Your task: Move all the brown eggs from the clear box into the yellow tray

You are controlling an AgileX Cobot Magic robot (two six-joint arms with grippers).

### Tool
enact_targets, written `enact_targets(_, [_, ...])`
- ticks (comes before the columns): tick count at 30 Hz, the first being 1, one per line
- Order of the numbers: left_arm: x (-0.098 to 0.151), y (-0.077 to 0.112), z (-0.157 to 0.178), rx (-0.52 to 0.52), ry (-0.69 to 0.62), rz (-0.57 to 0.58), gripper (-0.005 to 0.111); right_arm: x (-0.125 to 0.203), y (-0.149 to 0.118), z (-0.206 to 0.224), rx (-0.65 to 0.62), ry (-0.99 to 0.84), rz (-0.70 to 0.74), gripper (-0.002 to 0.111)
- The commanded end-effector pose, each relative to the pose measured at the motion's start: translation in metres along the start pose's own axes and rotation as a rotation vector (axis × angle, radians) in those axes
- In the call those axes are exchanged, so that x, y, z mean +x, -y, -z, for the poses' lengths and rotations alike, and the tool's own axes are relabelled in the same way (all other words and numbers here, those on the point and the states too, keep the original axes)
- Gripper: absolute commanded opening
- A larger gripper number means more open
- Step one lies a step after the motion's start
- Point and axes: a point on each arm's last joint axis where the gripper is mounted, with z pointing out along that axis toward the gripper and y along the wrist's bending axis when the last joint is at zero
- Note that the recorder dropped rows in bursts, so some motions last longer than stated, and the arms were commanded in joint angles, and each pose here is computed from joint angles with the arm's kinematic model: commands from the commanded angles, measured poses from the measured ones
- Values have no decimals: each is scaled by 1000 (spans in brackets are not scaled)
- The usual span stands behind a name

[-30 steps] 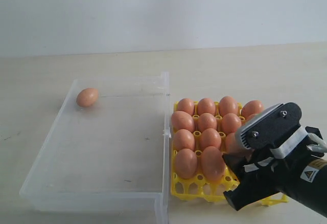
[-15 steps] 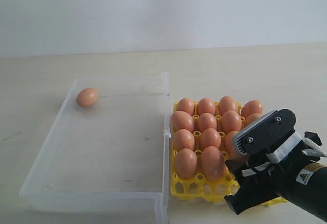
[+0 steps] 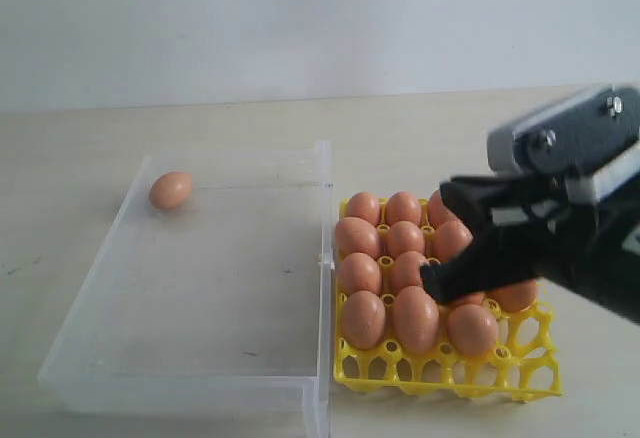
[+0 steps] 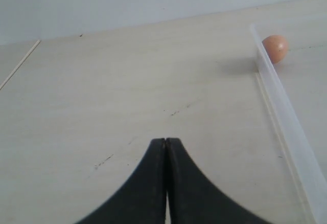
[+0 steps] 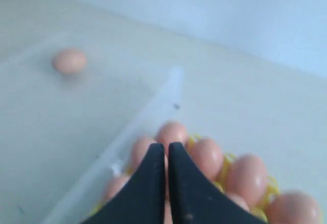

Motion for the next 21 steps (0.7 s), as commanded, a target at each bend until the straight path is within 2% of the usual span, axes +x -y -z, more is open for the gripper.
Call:
enact_targets(1, [-2,0,1,5,19,5,0,-44,-19,-26,-135,-21,78,0])
enact_targets(7, [-2,0,1,5,19,5,0,-70,-48,-121,-213,-168,-30,2])
enact_targets(10, [-2,0,1,5,19,5,0,-72,-63,-173,-228,-273,-106,16])
enact_targets(16, [-2,0,1,5,19,5,0,-84,-85,-253,-241,-366,-244,61])
enact_targets(18, [-2,0,1,5,19,5,0,-88,-90,-272,-235,-358,-322,66])
enact_targets(21, [-2,0,1,5,19,5,0,-78,-96,-299,-221,-376,-425,66])
